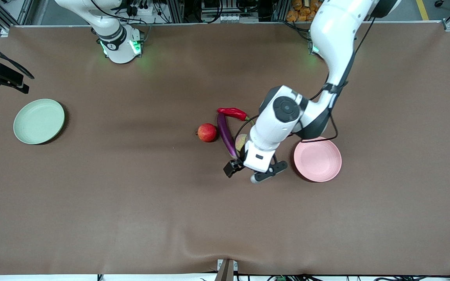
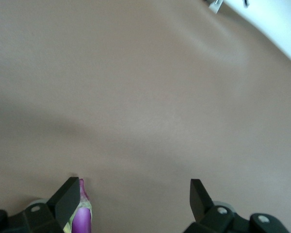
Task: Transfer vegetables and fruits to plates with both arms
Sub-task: 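Reach the left gripper down to the purple eggplant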
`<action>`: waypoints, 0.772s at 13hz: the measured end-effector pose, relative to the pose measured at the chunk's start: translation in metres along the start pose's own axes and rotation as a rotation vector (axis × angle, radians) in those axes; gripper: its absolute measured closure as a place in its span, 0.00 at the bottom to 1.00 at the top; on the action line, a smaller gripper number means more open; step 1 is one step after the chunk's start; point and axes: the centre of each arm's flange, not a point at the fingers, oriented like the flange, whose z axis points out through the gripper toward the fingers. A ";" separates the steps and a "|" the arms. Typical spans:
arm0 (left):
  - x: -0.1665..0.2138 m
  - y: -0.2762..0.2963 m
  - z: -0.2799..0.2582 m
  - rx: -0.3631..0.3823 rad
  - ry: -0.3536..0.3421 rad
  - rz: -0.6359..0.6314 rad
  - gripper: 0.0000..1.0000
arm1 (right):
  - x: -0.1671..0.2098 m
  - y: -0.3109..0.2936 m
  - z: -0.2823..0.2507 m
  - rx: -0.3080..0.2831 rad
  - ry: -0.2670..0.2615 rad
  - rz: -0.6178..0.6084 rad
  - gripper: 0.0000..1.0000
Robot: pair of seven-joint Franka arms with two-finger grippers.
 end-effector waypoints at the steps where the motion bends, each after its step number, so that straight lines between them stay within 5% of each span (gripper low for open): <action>1: -0.011 -0.001 0.017 0.037 0.028 0.060 0.00 | -0.004 0.000 0.001 0.001 0.001 0.000 0.00; 4: -0.034 -0.006 0.051 0.114 0.065 0.182 0.00 | -0.011 0.000 0.001 0.002 0.005 0.000 0.00; 10: -0.046 -0.014 0.073 0.161 0.022 0.215 0.00 | -0.011 0.000 0.004 0.003 0.007 0.000 0.00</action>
